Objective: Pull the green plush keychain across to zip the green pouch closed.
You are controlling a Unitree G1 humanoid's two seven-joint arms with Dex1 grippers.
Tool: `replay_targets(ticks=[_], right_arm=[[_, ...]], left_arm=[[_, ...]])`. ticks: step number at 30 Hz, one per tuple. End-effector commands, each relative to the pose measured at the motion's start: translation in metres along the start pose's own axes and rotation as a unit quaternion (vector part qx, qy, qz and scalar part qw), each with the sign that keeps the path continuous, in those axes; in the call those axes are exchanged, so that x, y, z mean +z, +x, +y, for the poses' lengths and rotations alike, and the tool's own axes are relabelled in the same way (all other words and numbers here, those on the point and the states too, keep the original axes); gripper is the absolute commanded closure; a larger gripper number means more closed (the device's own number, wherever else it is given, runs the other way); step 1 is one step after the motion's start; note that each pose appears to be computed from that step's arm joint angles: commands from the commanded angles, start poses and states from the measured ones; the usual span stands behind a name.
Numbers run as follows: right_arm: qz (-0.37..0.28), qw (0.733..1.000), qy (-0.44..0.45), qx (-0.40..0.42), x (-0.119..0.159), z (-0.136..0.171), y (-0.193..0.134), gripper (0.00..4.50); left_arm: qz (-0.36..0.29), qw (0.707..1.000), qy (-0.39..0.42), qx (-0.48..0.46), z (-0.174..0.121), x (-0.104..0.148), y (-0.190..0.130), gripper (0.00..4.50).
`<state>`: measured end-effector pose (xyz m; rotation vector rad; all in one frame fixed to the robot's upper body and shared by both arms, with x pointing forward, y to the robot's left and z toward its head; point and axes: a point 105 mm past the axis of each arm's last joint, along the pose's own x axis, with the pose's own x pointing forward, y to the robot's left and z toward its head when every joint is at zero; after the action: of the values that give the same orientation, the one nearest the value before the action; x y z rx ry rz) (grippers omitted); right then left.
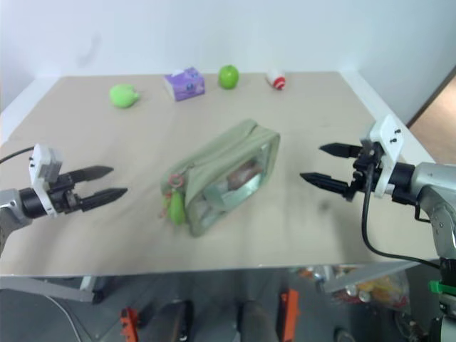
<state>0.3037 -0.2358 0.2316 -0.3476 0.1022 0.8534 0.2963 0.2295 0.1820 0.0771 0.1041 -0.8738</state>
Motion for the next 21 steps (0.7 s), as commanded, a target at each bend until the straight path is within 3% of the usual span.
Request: replay_targets(ticks=[1, 5, 15, 21], right_arm=[[-0.02, 0.999, -0.031, -0.007, 0.022, -0.004, -0.005, 0.02], [-0.029, 0.999, -0.036, 0.005, 0.029, -0.002, 0.002, 0.02], [-0.031, 0.997, -0.06, 0.03, 0.037, 0.006, 0.011, 0.02], [-0.041, 0.99, -0.131, 0.037, 0.072, 0.001, 0.012, 0.02]], left_arm=[[-0.036, 0.999, 0.028, 0.013, 0.004, 0.022, -0.004, 0.0], [-0.073, 0.997, 0.02, 0.015, 0.004, 0.039, -0.002, 0.0], [-0.066, 0.997, 0.021, -0.019, -0.005, 0.044, 0.001, 0.0], [-0.072, 0.994, 0.048, -0.069, -0.017, 0.072, -0.001, 0.0]])
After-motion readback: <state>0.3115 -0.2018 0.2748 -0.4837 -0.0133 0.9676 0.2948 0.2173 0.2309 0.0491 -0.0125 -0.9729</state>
